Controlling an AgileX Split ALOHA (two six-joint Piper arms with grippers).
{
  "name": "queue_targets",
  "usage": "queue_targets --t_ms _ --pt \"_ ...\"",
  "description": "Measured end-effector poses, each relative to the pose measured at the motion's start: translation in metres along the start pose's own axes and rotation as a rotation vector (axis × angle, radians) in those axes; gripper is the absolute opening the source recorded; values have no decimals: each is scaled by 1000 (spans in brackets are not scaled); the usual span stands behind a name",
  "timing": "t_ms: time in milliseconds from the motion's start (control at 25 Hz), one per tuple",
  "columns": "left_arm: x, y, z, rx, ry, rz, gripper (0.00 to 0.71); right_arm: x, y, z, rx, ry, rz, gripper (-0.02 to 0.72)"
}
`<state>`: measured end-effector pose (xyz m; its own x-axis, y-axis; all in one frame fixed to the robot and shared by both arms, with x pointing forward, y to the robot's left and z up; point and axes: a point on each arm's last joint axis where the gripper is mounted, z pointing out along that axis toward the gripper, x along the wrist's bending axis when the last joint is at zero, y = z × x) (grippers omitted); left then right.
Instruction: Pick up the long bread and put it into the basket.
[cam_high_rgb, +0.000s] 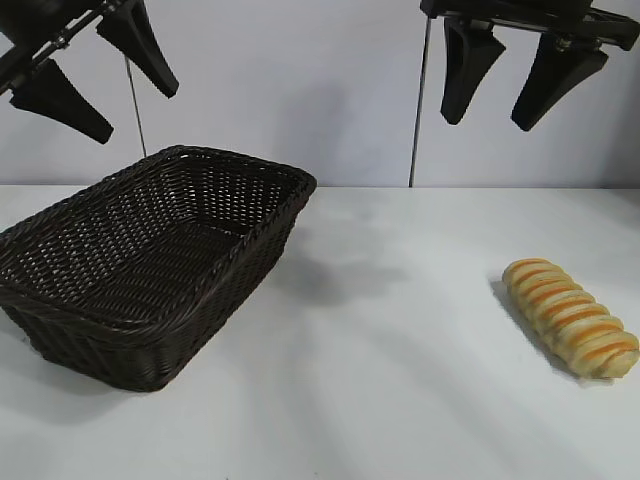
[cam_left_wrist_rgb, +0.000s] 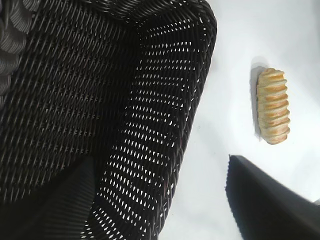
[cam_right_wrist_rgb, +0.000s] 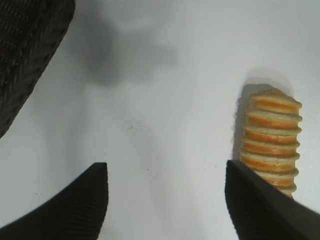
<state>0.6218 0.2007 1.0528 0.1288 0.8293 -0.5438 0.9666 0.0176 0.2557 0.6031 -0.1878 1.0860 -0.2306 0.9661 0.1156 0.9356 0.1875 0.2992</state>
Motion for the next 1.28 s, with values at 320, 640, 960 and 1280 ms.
queue_targets --t_ms 320,640,960,1280 --pt "0 0 0 0 0 0 535 0 0 0 0 0 0 486" --pt "0 0 0 -2 0 0 535 0 0 0 0 0 0 486" --pt "0 0 0 -2 -1 0 535 0 0 0 -1 1 1 486" --pt "0 1 0 -6 0 0 535 0 1 0 -12 3 1 486"
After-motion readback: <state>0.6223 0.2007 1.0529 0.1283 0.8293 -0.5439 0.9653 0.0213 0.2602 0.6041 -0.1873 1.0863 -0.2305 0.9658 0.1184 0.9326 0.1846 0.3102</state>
